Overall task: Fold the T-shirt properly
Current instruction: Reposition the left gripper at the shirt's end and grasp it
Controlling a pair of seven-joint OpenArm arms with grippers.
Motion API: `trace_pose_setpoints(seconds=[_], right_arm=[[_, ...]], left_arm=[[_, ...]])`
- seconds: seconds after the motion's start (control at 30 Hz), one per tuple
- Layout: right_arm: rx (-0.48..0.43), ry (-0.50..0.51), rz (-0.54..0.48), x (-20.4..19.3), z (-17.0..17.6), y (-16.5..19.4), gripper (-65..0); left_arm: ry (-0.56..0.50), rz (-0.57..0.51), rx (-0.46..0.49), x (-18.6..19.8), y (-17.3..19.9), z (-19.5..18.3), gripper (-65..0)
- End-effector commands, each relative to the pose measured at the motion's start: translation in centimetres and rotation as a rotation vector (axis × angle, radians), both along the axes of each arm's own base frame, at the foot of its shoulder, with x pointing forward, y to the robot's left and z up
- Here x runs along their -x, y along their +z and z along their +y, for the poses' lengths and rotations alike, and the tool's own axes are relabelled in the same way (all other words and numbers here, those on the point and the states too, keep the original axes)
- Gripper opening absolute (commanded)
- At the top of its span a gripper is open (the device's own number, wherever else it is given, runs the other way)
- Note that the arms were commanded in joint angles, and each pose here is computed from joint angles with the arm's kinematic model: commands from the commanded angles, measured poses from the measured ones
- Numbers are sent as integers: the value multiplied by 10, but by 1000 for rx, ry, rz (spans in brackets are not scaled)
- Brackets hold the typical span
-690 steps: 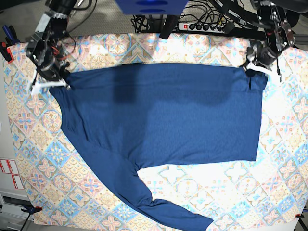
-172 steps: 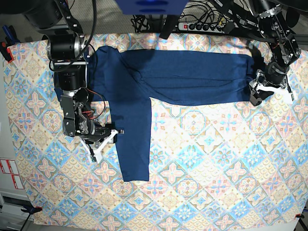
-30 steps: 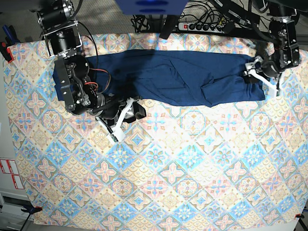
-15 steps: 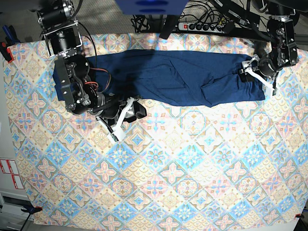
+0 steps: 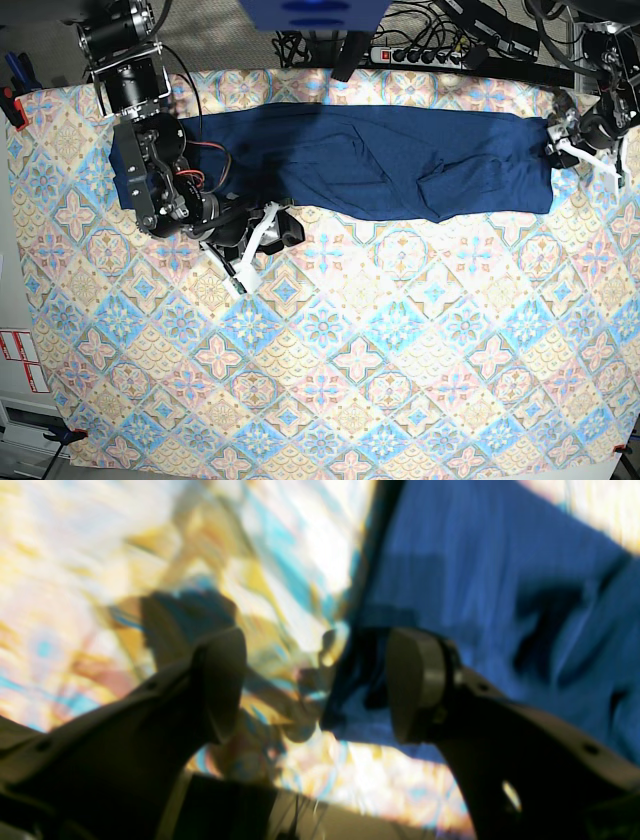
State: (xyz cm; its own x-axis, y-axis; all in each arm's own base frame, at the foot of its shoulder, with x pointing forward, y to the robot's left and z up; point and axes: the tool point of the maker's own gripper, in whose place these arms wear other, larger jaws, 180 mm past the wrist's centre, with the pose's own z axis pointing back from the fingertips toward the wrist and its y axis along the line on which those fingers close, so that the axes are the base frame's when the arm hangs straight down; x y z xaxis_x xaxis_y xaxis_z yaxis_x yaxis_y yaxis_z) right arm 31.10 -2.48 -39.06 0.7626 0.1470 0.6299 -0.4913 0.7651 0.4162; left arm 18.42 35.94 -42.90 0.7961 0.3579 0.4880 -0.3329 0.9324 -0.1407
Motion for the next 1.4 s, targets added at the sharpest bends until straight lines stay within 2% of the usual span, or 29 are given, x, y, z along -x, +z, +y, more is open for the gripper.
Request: trace_pose_setpoints(seconds=[0.0, 0.13, 0.27, 0.47, 0.7, 0.83, 0.9, 1.1, 1.2, 1.37], right_arm=[[-24, -3, -52, -12, 1, 16, -407], [-24, -3, -52, -12, 1, 16, -407], [-26, 0, -56, -12, 2, 17, -407], [-26, 1, -50, -10, 2, 16, -407], [-26, 1, -55, -12, 2, 17, -407], [-26, 1, -55, -12, 2, 17, -407], [-26, 1, -56, -12, 2, 18, -407], [-27, 0, -58, -12, 2, 18, -407], [-27, 0, -58, -12, 2, 18, -407], [-26, 0, -53, -11, 2, 17, -407]], left_arm=[[-4, -37, -18, -9, 12, 7, -239], [4, -42, -16, -10, 12, 8, -239], [-45, -16, 45, -24, -9, -22, -239], [-57, 44, 93, -17, -43, -40, -239], [-149, 108, 130, -3, -60, -75, -240], [-141, 111, 178, 5, -63, -84, -245], [-140, 92, 215, 2, -61, -90, -293], [-234, 40, 269, -3, -54, -106, -586], [-257, 14, 274, -8, -49, -107, -649], [-200, -75, 245, -26, -28, -87, -650]])
